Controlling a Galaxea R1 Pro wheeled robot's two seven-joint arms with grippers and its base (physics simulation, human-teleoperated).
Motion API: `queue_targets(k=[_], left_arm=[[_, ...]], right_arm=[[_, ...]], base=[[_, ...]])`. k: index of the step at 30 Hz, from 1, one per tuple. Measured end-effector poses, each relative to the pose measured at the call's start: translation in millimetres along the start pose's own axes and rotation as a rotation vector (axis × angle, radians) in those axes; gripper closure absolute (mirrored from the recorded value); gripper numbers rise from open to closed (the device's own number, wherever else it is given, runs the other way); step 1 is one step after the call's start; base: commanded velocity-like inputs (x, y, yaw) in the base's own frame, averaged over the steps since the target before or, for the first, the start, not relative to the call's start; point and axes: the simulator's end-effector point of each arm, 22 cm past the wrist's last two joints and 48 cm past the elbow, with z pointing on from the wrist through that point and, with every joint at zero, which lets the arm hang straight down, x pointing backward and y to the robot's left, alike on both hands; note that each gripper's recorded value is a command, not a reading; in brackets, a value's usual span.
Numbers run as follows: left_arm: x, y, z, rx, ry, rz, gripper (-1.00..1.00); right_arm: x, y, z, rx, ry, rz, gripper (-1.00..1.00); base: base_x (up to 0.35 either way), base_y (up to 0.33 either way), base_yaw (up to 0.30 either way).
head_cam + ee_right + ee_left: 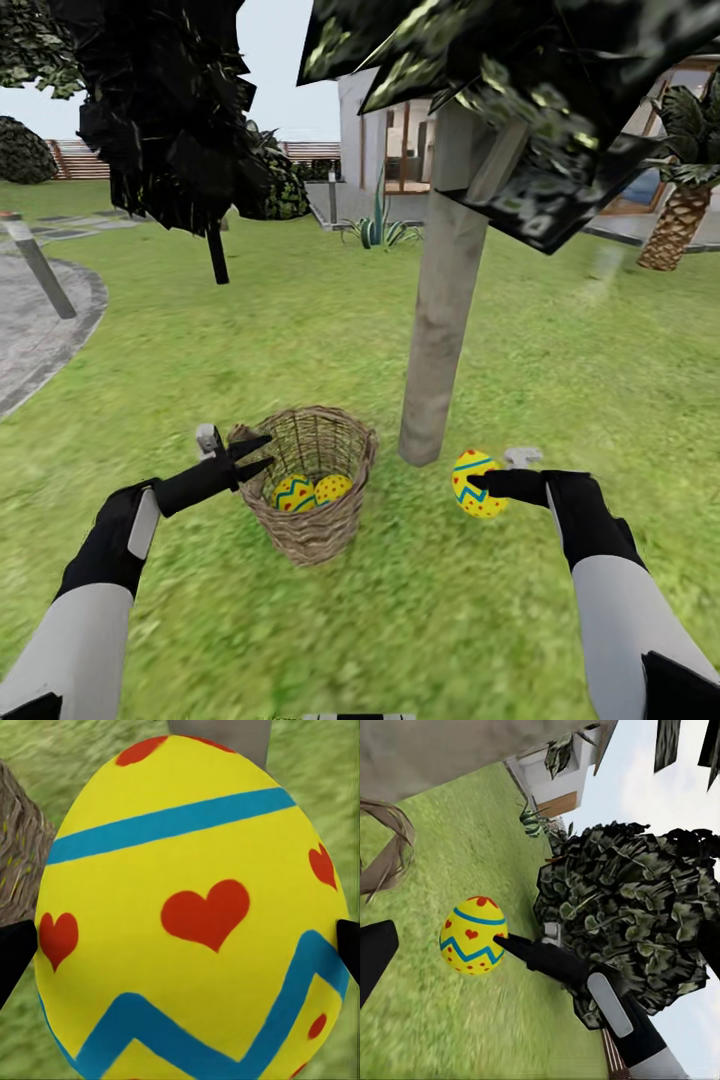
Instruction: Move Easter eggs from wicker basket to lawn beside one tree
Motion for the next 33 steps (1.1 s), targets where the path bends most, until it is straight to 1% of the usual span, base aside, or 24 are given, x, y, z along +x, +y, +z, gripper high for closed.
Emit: queue_targets(k=[3, 7, 8, 9, 10, 11, 12, 13, 15, 17, 20, 23, 26, 27, 28, 29, 31, 33], left_arm=[[11.4, -5.6, 14.7, 0.023, 0.022, -0.007, -1.00], [17.9, -9.3, 23.6, 0.040, 0.029, -0.017, -1.00], [19.4, -10.2, 25.6, 0.044, 0.030, -0.019, -1.00], [21.9, -11.9, 29.4, 0.051, 0.032, -0.023, -1.00], [22.8, -12.1, 30.2, 0.053, 0.033, -0.024, -1.00], [23.3, -12.7, 30.6, 0.055, 0.033, -0.024, -1.00], [23.4, -13.5, 30.3, 0.059, 0.033, -0.024, -1.00], [23.3, -15.7, 30.1, 0.069, 0.033, -0.024, -1.00], [23.1, -22.1, 29.4, 0.098, 0.032, -0.024, -1.00], [23.0, -25.2, 29.0, 0.113, 0.032, -0.024, -1.00], [25.0, -18.7, 29.7, 0.110, 0.035, -0.036, -1.00], [27.2, -11.5, 30.4, 0.105, 0.037, -0.047, -1.00], [29.3, -4.3, 30.9, 0.100, 0.039, -0.059, -1.00], [30.0, -2.0, 31.1, 0.098, 0.040, -0.062, -1.00], [32.1, 0.0, 32.3, 0.097, 0.046, -0.065, -1.00], [35.9, 1.0, 34.7, 0.099, 0.059, -0.066, -1.00], [48.4, -3.0, 42.9, 0.125, 0.103, -0.067, -1.00], [59.8, -5.1, 50.0, 0.146, 0.136, -0.074, -1.00]], right_arm=[[-0.5, -2.9, -0.1, 0.014, -0.002, -0.003, 1.00], [1.3, -20.8, 1.3, 0.113, 0.001, 0.000, 1.00], [2.0, -19.7, 2.5, 0.119, 0.002, 0.000, 1.00], [12.5, -13.3, 10.1, 0.120, 0.024, -0.010, 1.00], [20.2, -3.7, 19.4, 0.123, 0.035, -0.055, 1.00], [28.9, 10.5, 36.0, 0.157, 0.022, -0.153, 1.00], [34.7, 20.7, 43.0, 0.164, 0.021, -0.173, 1.00], [36.8, 25.8, 45.9, 0.164, 0.020, -0.181, 1.00], [36.5, 32.2, 48.6, 0.159, 0.010, -0.191, 1.00], [34.4, 34.8, 49.6, 0.156, -0.004, -0.198, 1.00], [40.0, 35.6, 55.1, 0.151, 0.000, -0.199, 1.00], [47.0, 40.8, 64.1, 0.130, -0.024, -0.218, 1.00], [63.9, 45.1, 73.1, 0.116, -0.008, -0.223, 1.00], [65.7, 42.7, 74.7, 0.126, -0.008, -0.223, 1.00], [66.5, 37.5, 75.7, 0.151, -0.011, -0.224, 1.00], [68.5, 32.2, 77.5, 0.192, -0.013, -0.224, 1.00], [86.3, 29.8, 84.5, 0.247, -0.001, -0.228, 1.00], [106.1, 34.5, 92.7, 0.253, 0.004, -0.236, 1.00]], base=[[0.000, -0.308, 0.291], [0.018, -0.326, 0.292], [0.041, -0.200, 0.293], [0.017, -0.082, 0.293], [0.002, -0.011, 0.284], [0.001, -0.006, 0.173], [0.001, -0.003, 0.089], [0.000, -0.001, 0.045], [0.000, -0.001, 0.016], [0.000, 0.000, 0.003], [0.000, 0.000, 0.000], [0.000, 0.000, 0.000], [0.000, 0.000, 0.000], [0.000, 0.000, 0.000], [0.000, 0.000, 0.000], [0.000, 0.000, 0.000], [0.000, 0.000, 0.000], [0.000, 0.000, 0.000]])
